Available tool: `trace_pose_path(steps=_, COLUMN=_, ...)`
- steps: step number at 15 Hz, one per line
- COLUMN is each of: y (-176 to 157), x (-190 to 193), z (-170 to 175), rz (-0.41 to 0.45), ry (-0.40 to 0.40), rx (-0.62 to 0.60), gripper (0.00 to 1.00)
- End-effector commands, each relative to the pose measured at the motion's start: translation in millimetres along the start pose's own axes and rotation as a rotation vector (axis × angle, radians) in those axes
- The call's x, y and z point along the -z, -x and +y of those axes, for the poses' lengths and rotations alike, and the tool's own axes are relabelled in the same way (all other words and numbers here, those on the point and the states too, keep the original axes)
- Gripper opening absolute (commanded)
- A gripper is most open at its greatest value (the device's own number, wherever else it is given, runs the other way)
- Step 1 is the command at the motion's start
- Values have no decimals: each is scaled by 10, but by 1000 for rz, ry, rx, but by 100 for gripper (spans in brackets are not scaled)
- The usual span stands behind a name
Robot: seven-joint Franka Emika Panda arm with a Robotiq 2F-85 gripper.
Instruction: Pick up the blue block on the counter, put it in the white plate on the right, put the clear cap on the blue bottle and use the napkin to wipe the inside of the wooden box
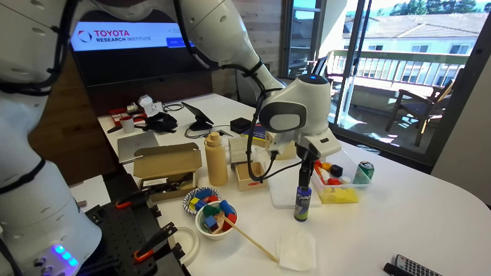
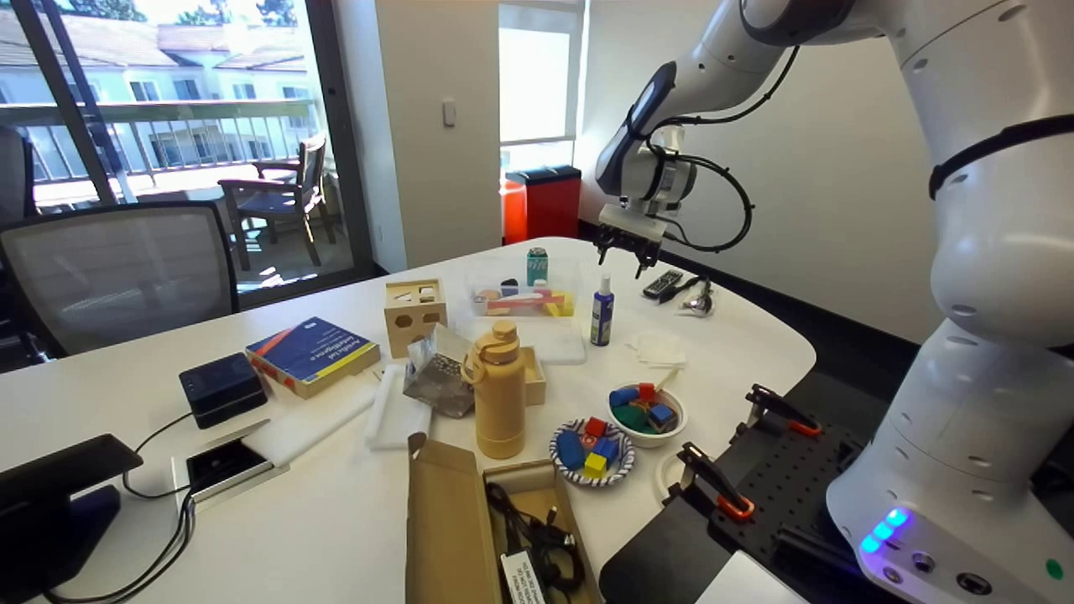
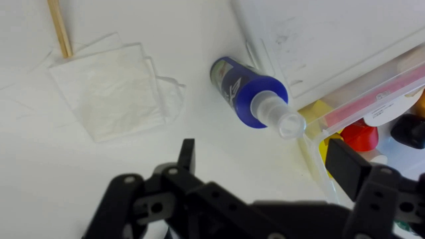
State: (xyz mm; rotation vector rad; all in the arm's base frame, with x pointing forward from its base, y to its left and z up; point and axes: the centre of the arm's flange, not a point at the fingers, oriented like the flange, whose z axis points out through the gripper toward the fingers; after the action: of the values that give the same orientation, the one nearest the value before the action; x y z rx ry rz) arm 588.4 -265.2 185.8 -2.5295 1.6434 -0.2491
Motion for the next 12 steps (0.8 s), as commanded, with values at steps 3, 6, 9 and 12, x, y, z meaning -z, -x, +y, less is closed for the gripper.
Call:
trace_pose_path(steps=3, y=-297, x=212, z=891, rz=-12, ry=-32, rx=-233, gripper=100)
trace_pose_path(steps=6, y=-616, x=-145, z=1124, rz=-46, ry=-8, rx=-310, gripper=100)
trace_pose_path(steps=9, y=-712, x=-662, z=1089, rz=-118, ry=62, rx=-301, gripper=100)
trace_pose_path(steps=12, y=-686, x=-1142, z=899, rz=-198, ry=120, rx=-266, gripper=100)
